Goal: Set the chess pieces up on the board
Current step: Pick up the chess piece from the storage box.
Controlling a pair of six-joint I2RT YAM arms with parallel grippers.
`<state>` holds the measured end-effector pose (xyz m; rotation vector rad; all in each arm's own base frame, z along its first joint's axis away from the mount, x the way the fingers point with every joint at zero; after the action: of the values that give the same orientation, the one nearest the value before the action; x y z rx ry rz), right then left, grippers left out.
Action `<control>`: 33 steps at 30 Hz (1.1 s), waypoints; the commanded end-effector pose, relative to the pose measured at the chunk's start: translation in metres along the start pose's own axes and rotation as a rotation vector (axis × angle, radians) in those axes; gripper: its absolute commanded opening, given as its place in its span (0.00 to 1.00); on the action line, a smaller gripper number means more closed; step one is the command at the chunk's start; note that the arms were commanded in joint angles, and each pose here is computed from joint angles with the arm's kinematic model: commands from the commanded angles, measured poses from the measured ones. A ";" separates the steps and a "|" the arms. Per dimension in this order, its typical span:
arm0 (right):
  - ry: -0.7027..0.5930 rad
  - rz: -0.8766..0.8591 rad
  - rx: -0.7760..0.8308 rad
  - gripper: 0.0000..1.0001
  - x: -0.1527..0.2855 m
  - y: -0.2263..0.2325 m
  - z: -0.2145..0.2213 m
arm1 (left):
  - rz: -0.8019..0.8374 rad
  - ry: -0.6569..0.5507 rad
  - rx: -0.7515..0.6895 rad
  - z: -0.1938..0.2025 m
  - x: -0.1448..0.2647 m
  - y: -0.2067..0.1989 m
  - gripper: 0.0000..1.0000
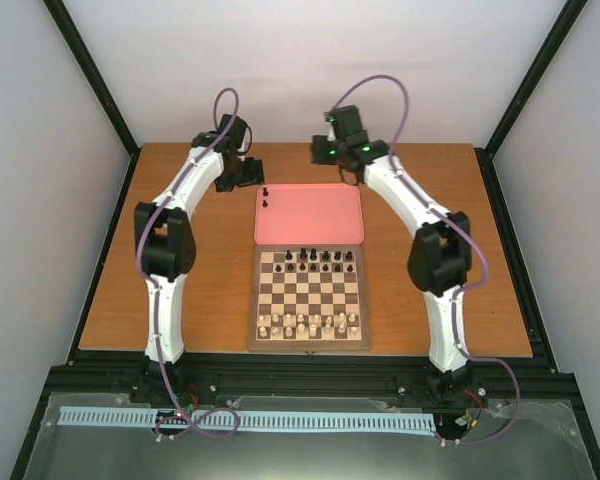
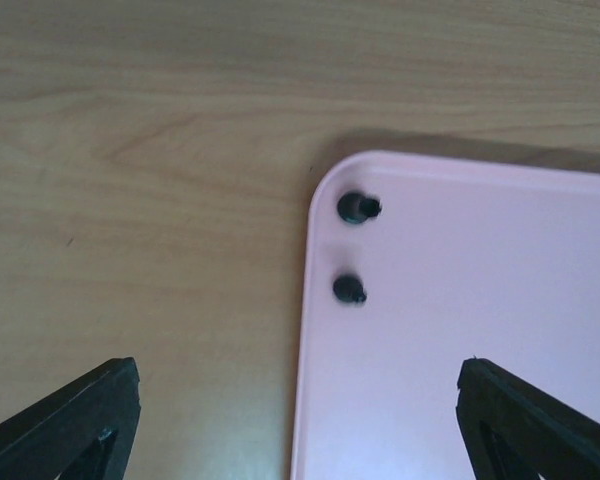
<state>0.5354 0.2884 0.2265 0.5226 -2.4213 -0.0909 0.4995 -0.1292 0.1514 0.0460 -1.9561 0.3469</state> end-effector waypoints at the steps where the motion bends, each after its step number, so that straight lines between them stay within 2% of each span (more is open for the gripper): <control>1: 0.054 0.174 -0.056 0.63 0.031 -0.067 0.010 | 0.002 0.019 -0.026 -0.007 -0.021 -0.021 0.87; 9: 0.150 0.224 -0.036 0.64 0.052 -0.093 0.039 | 0.012 0.061 -0.057 -0.002 -0.068 -0.042 0.78; 33: 0.223 0.225 -0.043 0.64 0.045 -0.110 0.058 | -0.023 0.046 -0.102 -0.007 -0.108 -0.038 0.49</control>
<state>0.5030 0.1704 0.1729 0.2236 -2.2188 0.0060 0.5479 -0.1782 0.0635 -0.0028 -1.8918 0.2495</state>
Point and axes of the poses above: each gripper's point midway between its finger pads, its own x axis back along the fingers, its own y axis along the line the jaws close on, z = x × y, the point moved 2 cm from there along x, back along the fingers, and after that the axes turned 5 degrees about x, right-handed, at the moved point
